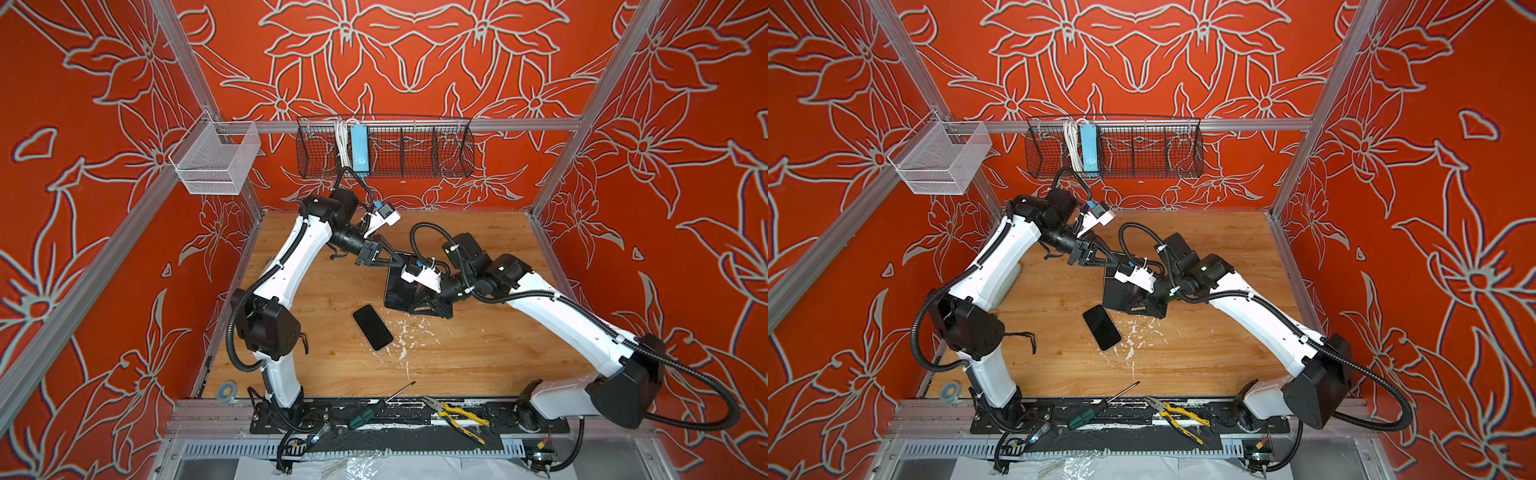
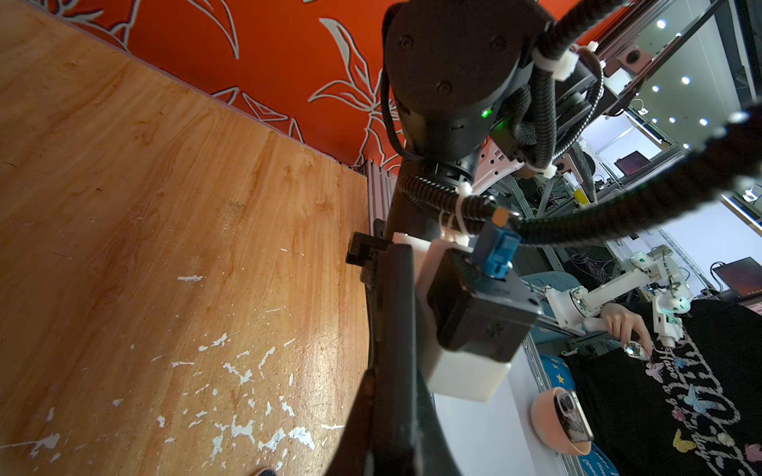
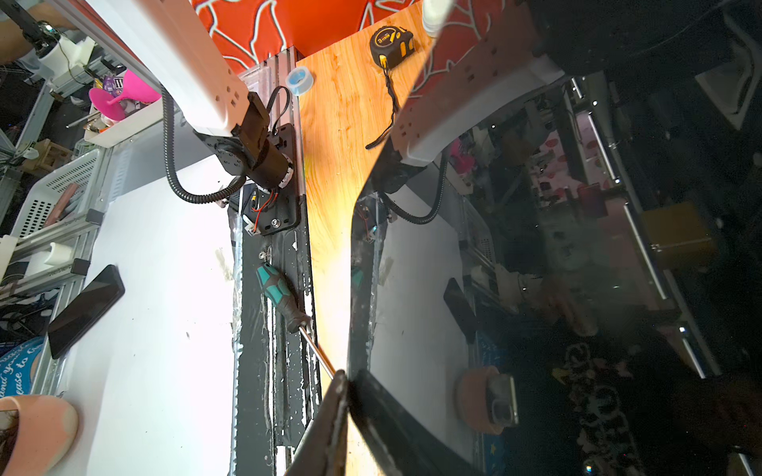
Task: Take the phone out of the phone case
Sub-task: Remove the phone case from the phone.
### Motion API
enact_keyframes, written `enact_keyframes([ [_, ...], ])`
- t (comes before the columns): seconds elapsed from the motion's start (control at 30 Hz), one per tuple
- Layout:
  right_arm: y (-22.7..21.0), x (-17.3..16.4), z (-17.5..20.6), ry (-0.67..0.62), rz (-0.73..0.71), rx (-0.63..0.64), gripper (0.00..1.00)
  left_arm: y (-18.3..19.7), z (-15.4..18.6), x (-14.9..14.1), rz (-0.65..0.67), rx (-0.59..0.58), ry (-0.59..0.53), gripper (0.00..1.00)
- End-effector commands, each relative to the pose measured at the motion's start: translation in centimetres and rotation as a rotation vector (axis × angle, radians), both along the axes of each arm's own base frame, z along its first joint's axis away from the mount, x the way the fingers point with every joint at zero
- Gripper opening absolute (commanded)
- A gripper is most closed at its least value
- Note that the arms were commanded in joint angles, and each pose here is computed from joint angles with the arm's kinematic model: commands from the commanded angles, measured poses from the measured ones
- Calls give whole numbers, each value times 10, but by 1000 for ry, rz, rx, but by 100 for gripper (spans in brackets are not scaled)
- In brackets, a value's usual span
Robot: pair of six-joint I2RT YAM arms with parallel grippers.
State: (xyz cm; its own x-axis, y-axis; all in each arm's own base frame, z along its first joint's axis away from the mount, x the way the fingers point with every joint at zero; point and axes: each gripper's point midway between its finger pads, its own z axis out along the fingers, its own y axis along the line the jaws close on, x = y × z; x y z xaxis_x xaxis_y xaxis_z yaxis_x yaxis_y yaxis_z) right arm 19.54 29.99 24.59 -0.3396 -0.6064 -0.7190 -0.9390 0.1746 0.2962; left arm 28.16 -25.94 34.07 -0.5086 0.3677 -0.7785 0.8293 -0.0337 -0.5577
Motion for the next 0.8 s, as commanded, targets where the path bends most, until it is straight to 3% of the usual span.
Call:
enact_keyframes([
  [0.0,10,-7,2,-35,67,18,22,-3,11,-2,-17,-56,14,0],
  [0.33,10,-11,-3,-32,70,3,25,-4,13,2,-10,-58,-8,0],
  [0.77,14,0,-17,-100,38,-53,17,-6,17,10,0,-70,-36,0],
])
